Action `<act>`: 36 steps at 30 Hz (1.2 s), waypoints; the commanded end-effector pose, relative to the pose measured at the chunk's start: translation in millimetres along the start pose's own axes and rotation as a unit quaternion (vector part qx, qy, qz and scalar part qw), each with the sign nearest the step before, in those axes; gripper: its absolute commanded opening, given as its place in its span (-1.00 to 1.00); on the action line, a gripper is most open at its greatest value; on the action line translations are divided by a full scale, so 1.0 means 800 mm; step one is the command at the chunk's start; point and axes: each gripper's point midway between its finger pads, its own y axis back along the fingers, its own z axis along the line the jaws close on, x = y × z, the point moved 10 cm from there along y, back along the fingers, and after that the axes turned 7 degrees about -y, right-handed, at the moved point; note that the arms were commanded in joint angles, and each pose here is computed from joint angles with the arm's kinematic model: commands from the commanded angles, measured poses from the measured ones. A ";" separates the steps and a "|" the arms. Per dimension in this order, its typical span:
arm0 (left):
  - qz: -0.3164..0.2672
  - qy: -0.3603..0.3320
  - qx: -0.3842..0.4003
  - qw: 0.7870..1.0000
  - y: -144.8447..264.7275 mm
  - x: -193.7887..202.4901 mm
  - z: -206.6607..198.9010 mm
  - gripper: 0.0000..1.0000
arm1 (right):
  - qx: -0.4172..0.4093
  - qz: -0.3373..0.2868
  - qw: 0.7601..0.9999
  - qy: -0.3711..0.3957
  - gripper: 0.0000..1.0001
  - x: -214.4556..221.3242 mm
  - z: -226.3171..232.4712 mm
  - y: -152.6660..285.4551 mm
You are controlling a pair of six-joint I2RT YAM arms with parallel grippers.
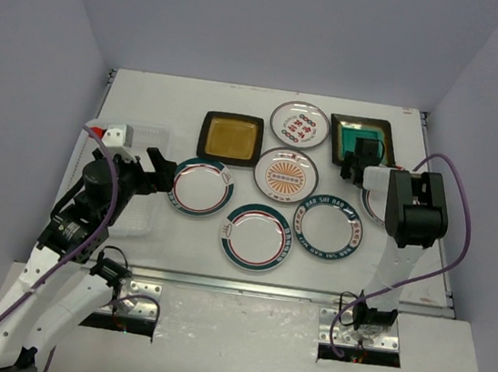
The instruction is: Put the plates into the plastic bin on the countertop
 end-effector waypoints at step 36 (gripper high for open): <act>-0.021 -0.002 0.018 1.000 -0.001 -0.008 -0.006 1.00 | -0.357 0.057 0.925 0.116 -1.00 -0.048 0.140 0.072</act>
